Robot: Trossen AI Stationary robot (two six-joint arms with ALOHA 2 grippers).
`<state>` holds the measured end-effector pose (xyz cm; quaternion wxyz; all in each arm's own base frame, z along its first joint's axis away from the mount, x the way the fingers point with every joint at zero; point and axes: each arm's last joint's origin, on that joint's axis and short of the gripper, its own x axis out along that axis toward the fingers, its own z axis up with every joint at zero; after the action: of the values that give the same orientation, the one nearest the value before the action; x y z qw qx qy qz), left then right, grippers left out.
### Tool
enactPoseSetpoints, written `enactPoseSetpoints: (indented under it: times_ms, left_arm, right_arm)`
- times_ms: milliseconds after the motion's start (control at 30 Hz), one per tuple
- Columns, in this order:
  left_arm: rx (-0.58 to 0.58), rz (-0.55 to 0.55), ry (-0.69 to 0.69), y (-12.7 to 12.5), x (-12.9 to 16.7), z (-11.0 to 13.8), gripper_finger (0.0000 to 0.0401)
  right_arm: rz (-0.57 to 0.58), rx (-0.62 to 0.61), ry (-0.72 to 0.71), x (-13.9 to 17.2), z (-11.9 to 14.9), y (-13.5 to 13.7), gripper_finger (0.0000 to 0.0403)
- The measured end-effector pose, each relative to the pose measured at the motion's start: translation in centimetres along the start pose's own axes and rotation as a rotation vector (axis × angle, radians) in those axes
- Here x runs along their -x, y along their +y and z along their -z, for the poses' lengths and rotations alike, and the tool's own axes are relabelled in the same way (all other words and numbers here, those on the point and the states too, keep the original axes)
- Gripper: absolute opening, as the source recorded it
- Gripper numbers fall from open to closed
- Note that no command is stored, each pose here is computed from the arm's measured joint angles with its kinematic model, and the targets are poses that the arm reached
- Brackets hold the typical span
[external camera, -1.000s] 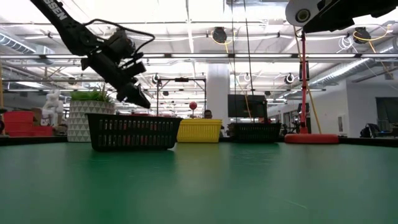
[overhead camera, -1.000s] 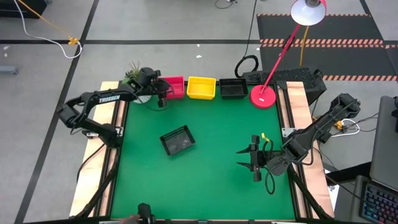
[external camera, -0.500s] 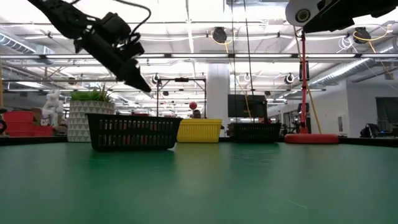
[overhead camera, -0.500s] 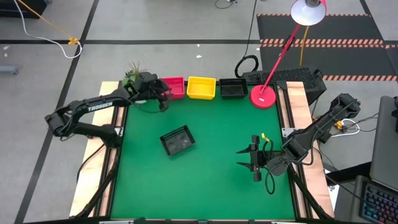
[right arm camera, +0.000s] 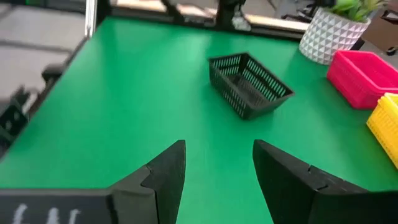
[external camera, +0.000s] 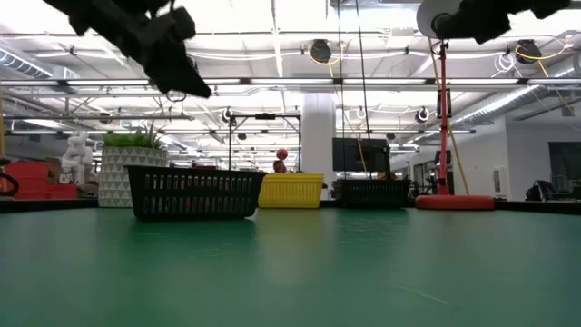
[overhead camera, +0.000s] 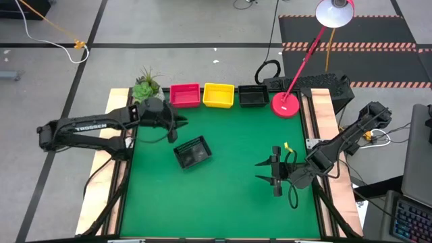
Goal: Stack baskets by color
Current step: Stack the black basket on the stacked black baskets
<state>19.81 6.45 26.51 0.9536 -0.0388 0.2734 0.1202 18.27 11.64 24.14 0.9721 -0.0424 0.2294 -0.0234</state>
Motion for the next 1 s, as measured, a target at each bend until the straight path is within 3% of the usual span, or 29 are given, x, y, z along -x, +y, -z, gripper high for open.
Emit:
enactPoseSetpoints:
  times_ms: [367, 733, 1000]
  left_arm:
    - [-0.120, 0.173, -0.114, -5.1, 3.8, -0.3, 0.0005]
    - [-0.126, 0.171, -0.216, -6.3, 6.4, -0.4, 0.0003]
    - [-0.150, 0.225, -0.260, -7.4, 6.5, -0.7, 0.0020]
  right_arm:
    - [0.077, -0.049, -0.094, -0.7, -3.3, -1.8, 0.0180]
    - [0.179, 0.041, -0.083, -1.4, -9.8, -4.3, 0.0160]
    - [0.177, 0.054, -0.040, -3.3, -9.7, -4.7, 0.0122]
